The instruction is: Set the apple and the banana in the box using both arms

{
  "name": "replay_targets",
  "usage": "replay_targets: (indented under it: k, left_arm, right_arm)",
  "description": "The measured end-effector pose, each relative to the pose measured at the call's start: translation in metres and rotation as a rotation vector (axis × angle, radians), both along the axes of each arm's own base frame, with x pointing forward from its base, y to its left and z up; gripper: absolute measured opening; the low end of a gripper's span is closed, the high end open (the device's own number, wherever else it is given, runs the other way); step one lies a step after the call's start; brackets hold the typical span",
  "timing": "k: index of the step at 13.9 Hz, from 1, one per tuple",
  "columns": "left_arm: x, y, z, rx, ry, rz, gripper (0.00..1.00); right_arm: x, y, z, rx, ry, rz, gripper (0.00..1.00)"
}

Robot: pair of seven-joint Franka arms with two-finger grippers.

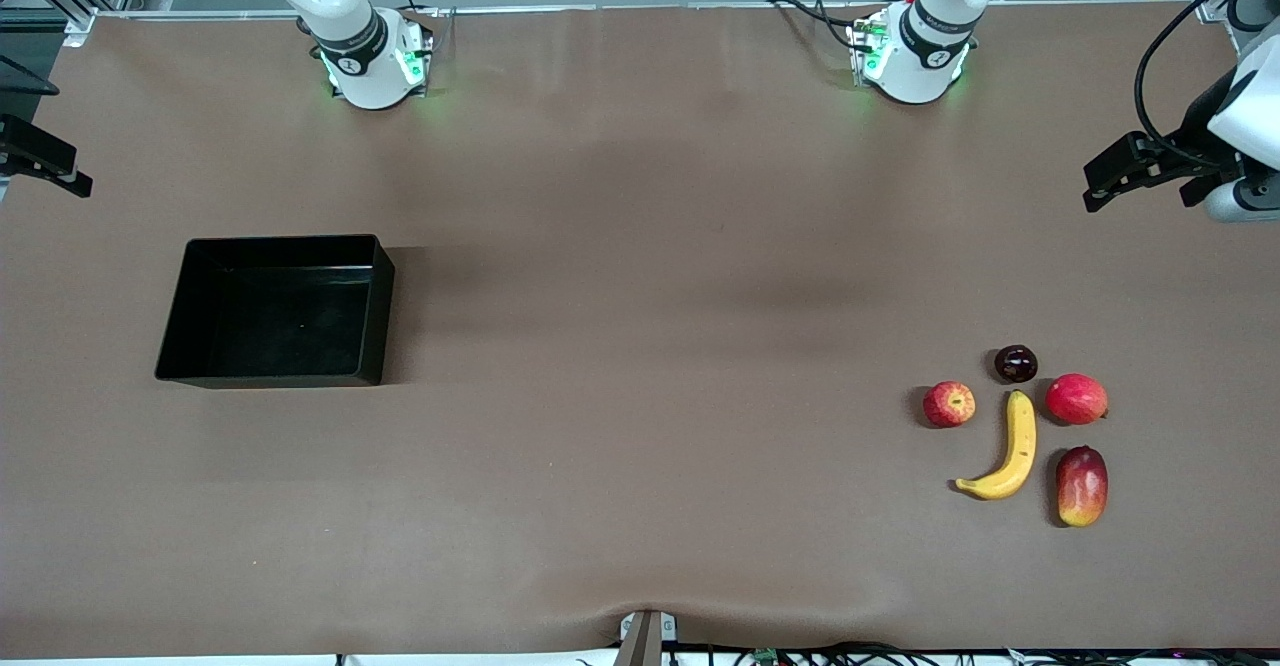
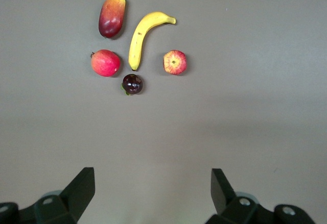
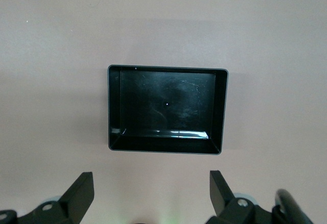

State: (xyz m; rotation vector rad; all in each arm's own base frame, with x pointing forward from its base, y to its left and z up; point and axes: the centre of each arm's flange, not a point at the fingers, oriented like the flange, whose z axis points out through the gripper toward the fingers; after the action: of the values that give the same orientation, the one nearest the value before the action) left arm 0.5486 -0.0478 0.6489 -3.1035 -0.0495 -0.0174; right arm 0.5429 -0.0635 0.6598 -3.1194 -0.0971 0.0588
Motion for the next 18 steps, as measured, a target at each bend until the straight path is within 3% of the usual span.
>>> replay_targets:
  k: [7, 9, 12, 15, 18]
  left_arm:
    - [0.0, 0.0, 0.0, 0.0, 0.0, 0.0, 1.0]
    - [0.0, 0.0, 0.0, 0.0, 0.0, -0.001, 1.0]
    - [0.0, -0.002, 0.0, 0.0, 0.001, -0.004, 1.0]
    - [0.0, -0.005, 0.0, 0.0, 0.001, -0.008, 1.0]
    - [0.0, -0.005, 0.0, 0.0, 0.001, -0.009, 1.0]
  right_arm:
    - [0.007, -0.017, -0.017, 0.003, 0.031, -0.033, 1.0]
    - [0.015, -0.037, -0.04, 0.007, 0.073, -0.065, 1.0]
    - [0.043, -0.05, -0.114, 0.012, 0.194, -0.076, 1.0]
    - [0.068, -0.074, -0.171, 0.009, 0.212, -0.106, 1.0]
    - [0.065, -0.102, -0.193, 0.022, 0.249, -0.148, 1.0]
